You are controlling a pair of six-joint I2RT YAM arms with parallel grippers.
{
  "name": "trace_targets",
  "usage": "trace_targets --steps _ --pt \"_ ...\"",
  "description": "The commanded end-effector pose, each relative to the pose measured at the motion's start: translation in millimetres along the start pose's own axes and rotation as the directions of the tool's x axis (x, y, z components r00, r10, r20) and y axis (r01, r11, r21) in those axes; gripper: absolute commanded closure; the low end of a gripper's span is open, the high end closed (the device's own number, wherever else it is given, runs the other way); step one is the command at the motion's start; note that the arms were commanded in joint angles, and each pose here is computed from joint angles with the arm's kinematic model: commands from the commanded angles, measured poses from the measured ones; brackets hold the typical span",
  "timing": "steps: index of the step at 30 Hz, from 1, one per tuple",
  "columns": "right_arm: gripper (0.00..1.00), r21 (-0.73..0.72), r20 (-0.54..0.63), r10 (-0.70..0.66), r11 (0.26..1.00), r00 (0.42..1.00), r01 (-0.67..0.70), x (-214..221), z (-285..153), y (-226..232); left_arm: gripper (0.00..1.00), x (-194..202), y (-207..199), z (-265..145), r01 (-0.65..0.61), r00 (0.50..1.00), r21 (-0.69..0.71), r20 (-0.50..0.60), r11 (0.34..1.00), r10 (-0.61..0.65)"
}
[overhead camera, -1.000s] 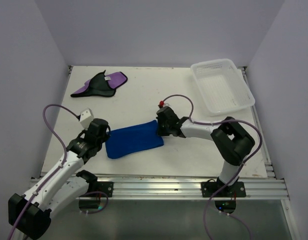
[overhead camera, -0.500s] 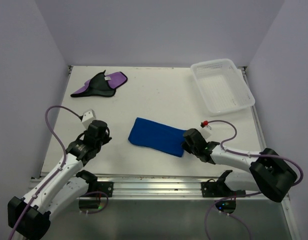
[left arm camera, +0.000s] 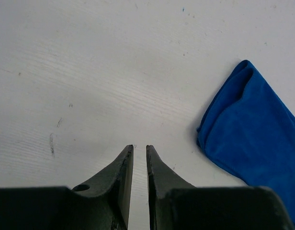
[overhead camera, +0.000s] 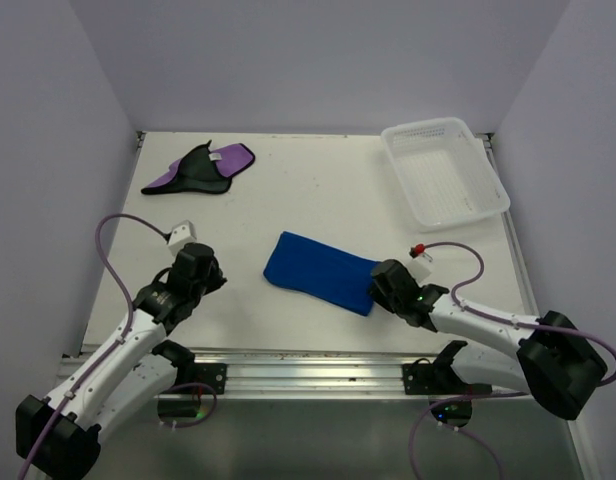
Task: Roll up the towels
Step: Fold the towel
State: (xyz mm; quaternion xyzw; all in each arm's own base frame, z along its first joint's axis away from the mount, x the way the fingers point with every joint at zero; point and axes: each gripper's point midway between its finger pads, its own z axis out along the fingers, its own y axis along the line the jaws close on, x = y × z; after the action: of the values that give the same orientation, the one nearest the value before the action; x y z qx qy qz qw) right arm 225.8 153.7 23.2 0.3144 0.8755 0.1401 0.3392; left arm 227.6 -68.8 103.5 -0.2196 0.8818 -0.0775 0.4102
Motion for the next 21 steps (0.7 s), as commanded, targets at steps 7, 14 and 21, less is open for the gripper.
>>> trace_targets --steps 7,14,21 --pt "0.56 -0.002 0.037 -0.084 0.996 0.996 0.084 -20 -25 -5 0.79 -8 -24 1 0.004 1.0 0.104 0.017 0.995 -0.006" --pt "0.56 -0.033 -0.014 -0.132 0.991 0.991 0.132 -5 -15 1 0.78 -10 -58 4 -0.019 1.0 0.255 0.012 0.967 0.016" --pt "0.59 -0.058 -0.028 -0.155 0.987 0.988 0.153 -1 -11 6 0.77 -6 -96 8 -0.022 0.999 0.38 -0.016 0.925 0.03"
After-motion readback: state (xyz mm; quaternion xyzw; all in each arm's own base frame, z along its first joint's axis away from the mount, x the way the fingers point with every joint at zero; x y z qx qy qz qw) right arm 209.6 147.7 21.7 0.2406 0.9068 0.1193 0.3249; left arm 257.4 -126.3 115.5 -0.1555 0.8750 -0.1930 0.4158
